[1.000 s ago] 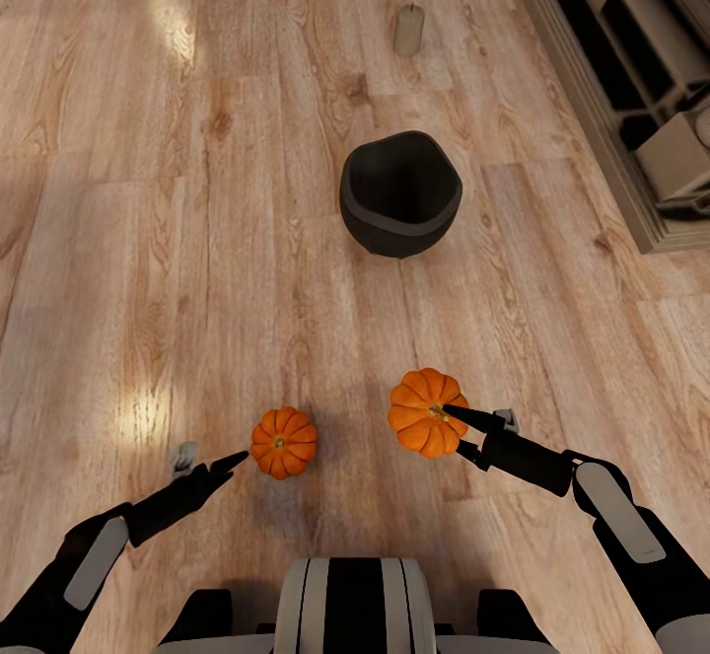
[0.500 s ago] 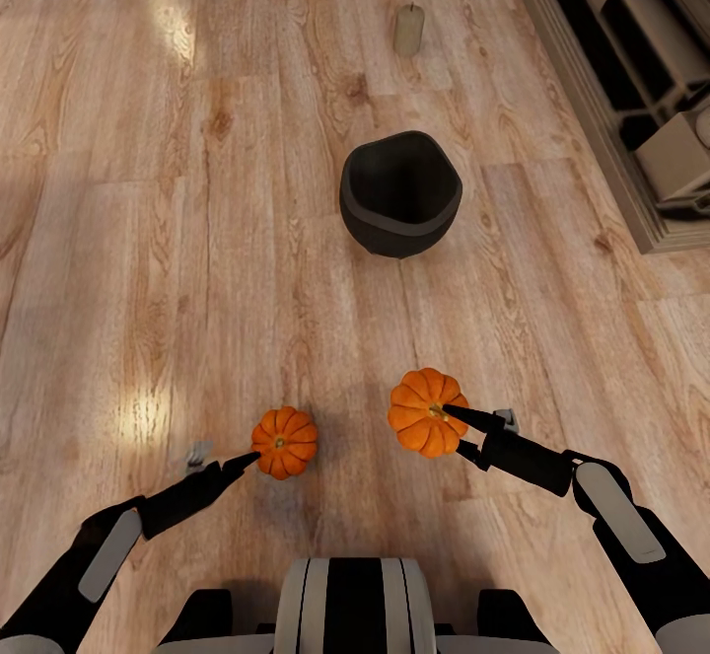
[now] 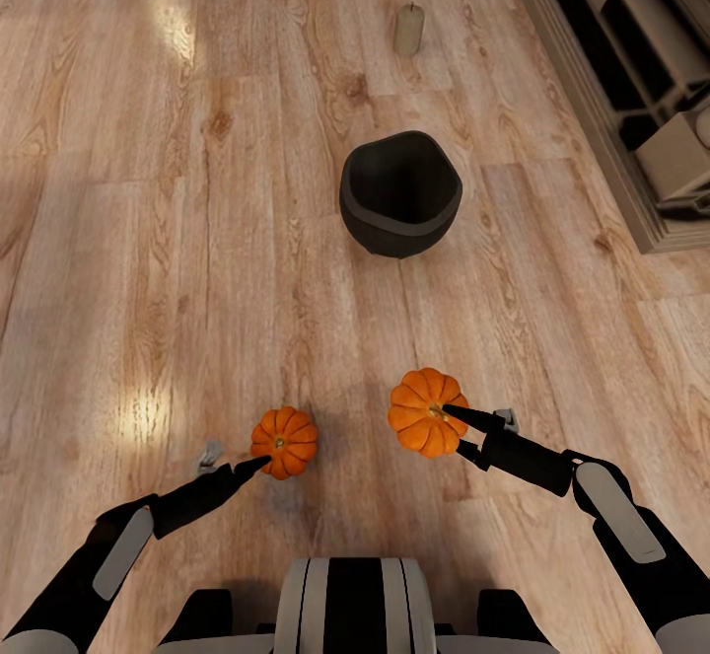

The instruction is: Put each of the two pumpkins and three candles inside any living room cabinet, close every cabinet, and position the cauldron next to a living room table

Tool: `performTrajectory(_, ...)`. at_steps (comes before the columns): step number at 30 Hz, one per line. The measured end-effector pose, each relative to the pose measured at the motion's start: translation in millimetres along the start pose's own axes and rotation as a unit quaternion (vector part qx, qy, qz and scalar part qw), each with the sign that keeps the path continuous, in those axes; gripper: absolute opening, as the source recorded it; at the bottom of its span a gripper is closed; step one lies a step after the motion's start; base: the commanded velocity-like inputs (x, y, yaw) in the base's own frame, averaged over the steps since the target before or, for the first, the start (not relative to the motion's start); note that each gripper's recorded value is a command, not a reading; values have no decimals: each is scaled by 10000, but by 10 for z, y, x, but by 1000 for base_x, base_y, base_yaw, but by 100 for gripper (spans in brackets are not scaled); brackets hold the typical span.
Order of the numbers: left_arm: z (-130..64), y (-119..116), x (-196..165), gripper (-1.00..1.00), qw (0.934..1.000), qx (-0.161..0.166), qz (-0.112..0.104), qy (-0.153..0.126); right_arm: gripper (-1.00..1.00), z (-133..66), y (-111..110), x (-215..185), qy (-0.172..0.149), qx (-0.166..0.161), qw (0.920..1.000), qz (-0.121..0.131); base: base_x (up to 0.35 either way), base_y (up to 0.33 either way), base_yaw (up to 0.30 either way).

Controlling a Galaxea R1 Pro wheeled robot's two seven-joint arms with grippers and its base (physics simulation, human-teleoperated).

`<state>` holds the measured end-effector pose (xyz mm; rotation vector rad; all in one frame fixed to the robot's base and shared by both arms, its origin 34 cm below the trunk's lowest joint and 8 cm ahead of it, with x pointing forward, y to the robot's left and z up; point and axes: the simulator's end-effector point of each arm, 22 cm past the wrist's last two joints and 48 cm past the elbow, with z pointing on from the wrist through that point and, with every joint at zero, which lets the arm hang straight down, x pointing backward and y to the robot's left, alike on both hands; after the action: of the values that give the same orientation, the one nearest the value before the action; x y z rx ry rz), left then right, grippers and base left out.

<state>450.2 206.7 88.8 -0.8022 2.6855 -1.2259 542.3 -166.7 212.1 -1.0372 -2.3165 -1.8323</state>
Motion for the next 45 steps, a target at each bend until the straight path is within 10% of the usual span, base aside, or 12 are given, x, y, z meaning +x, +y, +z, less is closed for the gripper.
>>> performTrajectory(45, -20, 229, 9, 100, 9994, -193, 40, -270, -100, 0, 2, 1, 2, 0, 10000, -4, 13, -9, 0)
